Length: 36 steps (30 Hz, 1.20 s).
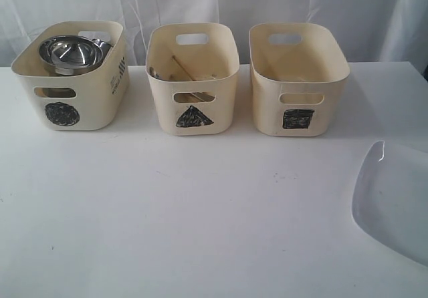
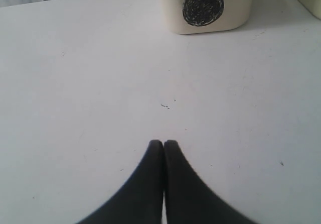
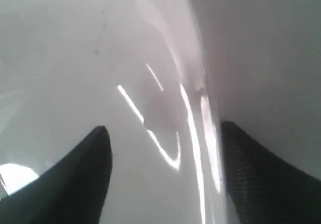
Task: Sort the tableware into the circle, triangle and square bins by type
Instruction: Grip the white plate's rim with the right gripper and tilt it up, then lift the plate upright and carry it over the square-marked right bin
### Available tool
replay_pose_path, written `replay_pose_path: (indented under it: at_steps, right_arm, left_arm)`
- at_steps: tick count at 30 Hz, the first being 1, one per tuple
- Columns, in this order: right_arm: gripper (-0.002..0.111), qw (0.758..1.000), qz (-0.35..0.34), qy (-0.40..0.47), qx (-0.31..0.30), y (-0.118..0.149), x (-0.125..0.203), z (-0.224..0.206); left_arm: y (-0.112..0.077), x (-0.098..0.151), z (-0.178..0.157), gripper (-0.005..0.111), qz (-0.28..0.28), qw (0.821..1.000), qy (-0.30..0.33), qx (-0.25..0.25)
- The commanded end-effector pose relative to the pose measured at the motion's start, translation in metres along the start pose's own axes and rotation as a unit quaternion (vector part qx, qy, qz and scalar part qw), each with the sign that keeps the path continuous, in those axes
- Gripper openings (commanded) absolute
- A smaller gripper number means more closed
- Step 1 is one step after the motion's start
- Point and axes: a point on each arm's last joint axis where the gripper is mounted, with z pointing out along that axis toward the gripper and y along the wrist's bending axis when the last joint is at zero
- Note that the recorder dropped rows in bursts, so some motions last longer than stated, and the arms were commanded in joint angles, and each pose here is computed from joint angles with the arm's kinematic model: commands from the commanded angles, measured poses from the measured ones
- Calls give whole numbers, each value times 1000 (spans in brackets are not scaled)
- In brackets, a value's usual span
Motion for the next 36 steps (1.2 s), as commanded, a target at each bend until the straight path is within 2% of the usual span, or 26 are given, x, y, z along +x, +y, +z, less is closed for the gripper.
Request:
replay_pose_path:
  at_steps: [1, 4, 9, 13, 19, 27, 36]
  right_arm:
    - [42, 999, 10, 48, 7, -15, 11, 27]
    - [29, 998, 16, 61, 5, -19, 13, 34]
    - [16, 997, 21, 70, 2, -20, 15, 39]
    - [1, 997, 43, 65, -29, -13, 14, 35]
    - [0, 992, 52, 21, -117, 11, 5, 18]
    - [0, 987, 54, -7, -153, 28, 2, -6]
    - [0, 984, -1, -95, -152, 59, 4, -64]
  left_arm:
    - [0, 1, 0, 0, -2, 1000, -2, 1]
    - [0, 1, 0, 0, -2, 1000, -2, 1]
    - [0, 1, 0, 0, -2, 1000, -2, 1]
    - [0, 1, 0, 0, -2, 1000, -2, 1]
    - [0, 1, 0, 0, -2, 1000, -2, 1]
    - [0, 1, 0, 0, -2, 1000, -2, 1]
    - [0, 1, 0, 0, -2, 1000, -2, 1]
